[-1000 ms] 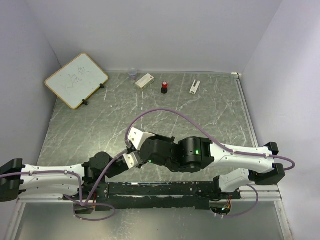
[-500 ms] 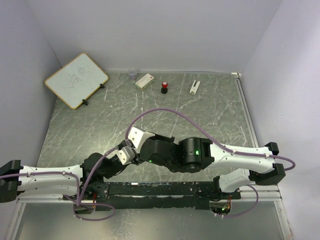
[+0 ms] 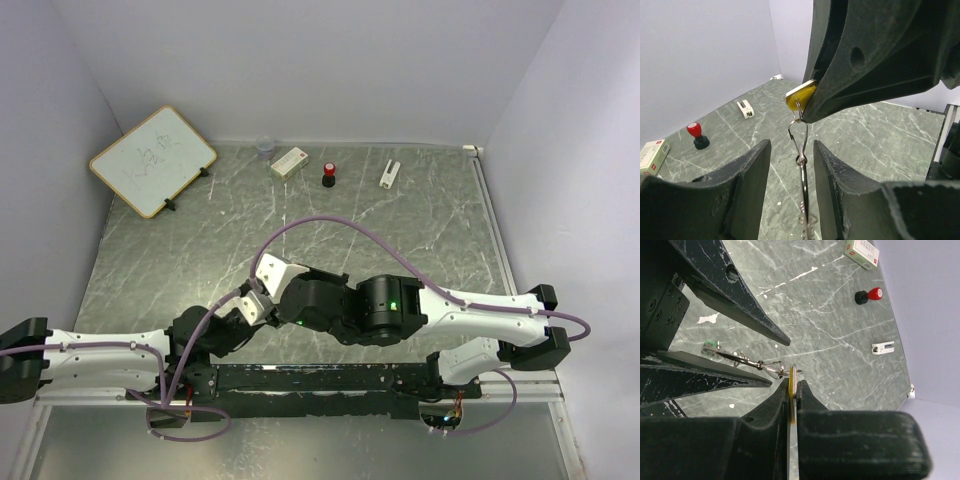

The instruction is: Remove the keys from the keyring

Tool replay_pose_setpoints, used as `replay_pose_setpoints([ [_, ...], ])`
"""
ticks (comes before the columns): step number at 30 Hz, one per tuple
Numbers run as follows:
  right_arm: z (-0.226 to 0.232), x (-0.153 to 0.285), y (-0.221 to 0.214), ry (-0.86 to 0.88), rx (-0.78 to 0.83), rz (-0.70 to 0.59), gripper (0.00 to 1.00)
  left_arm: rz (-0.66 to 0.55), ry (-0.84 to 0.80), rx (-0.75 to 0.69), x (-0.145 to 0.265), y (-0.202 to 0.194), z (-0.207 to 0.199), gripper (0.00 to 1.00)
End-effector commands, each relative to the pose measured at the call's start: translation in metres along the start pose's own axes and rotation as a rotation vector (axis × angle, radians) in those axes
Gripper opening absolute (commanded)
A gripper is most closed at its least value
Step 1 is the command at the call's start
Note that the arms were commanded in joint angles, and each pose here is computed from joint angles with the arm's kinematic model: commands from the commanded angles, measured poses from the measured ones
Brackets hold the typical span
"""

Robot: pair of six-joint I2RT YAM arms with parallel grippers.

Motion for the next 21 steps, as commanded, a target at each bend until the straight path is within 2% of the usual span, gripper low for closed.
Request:
replay_pose_setpoints([
  [1, -0.0048, 0.0038, -0.0003, -0.031, -0.035, -0.022, 0.0, -0.042, 0.022, 0.044, -0.0017, 0.0042, -0.0009, 0.5],
  [8, -0.0033, 0.0038, -0.0024, -0.027, -0.044, -0.024, 0.0, -0.058, 0.043, 0.061, -0.0018, 0.0043, 0.0002, 0.43],
  [21, -0.002, 0.0029, -0.0037, -0.026, -0.048, -0.026, 0.0, -0.059, 0.054, 0.071, 0.0004, 0.002, 0.0012, 0.39],
])
Point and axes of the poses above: each gripper's point midway between its finger pads, its own x axis back along the fingers, its own z axis along the line the jaws close on, y = z × x, the point moved 10 cm from there along x, back along the fingers, and after that the axes turned 5 degrees about x, right-handed, at the moved point
